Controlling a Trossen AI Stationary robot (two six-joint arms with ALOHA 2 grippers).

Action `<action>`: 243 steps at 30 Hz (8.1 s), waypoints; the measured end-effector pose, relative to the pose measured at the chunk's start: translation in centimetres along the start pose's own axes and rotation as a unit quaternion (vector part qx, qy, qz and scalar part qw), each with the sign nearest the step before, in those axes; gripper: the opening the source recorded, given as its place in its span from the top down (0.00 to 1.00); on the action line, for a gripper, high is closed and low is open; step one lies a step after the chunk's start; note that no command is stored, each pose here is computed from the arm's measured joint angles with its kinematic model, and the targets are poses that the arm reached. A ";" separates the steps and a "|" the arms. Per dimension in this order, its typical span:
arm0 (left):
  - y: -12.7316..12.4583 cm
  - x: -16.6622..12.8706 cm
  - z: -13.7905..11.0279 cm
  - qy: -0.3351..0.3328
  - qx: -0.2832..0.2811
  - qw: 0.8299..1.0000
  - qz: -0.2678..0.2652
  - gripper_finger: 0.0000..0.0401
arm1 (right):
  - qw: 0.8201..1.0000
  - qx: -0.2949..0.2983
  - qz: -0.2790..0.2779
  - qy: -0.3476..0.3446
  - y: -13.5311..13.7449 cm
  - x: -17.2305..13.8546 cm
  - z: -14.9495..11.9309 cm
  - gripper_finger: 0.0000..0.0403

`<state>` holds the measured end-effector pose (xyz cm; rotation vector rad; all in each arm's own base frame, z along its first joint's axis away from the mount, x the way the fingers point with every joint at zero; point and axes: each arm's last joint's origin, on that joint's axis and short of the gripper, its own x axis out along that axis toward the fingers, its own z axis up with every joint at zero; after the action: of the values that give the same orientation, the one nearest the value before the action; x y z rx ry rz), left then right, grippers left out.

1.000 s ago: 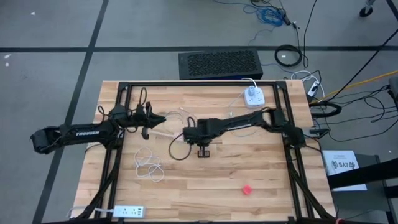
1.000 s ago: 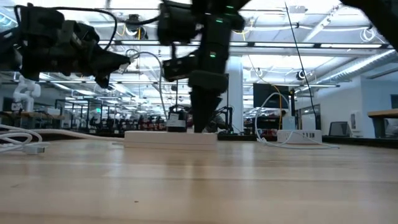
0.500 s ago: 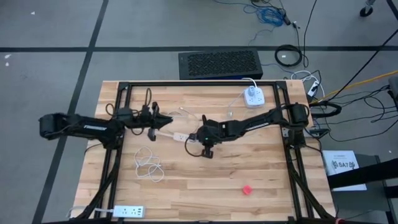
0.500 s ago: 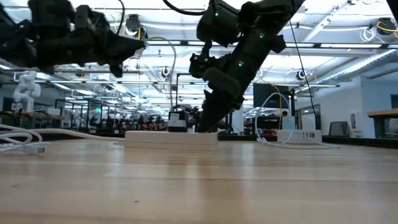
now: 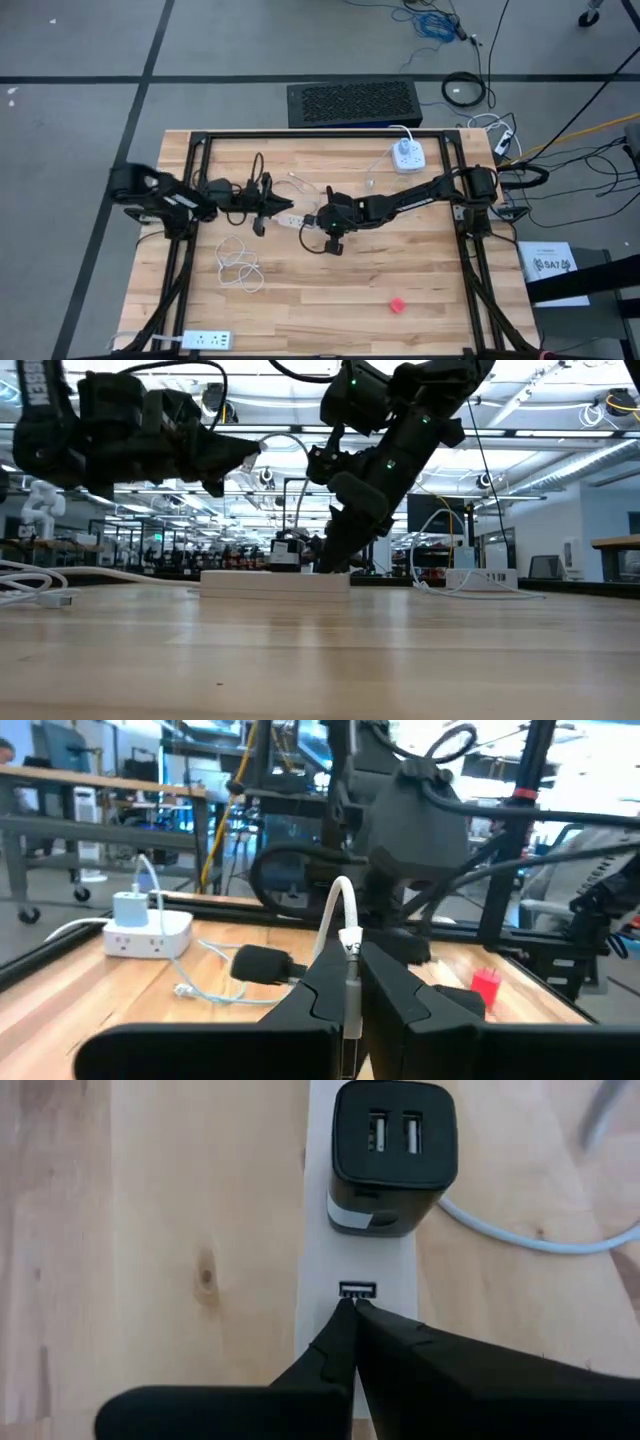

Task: Insert USB
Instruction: Insert the white charger cable into the black charger adapter

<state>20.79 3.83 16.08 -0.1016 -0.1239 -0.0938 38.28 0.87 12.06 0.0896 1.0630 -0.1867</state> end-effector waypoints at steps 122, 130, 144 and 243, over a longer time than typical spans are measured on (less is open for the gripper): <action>1.9 6.9 -7.0 0.065 0.011 0.997 -0.030 0.96 | 1.000 -0.017 -0.011 0.014 -1.0 -1.7 -0.4 1.00; 2.0 7.0 -7.6 0.100 0.015 0.995 -0.018 1.00 | 0.999 -0.019 -0.021 0.017 -1.0 -1.7 -0.5 1.00; 1.9 6.9 -6.8 0.104 0.011 0.994 -0.025 0.89 | 0.999 -0.019 -0.022 0.017 -1.1 -1.7 -0.5 1.00; 0.3 4.2 -6.2 0.392 0.037 0.914 0.097 1.00 | 0.965 0.049 0.093 0.238 0.7 -7.4 -4.3 0.64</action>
<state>25.70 3.14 10.42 0.0054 0.6865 0.0746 31.22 3.06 16.42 0.3354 1.5171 -0.0468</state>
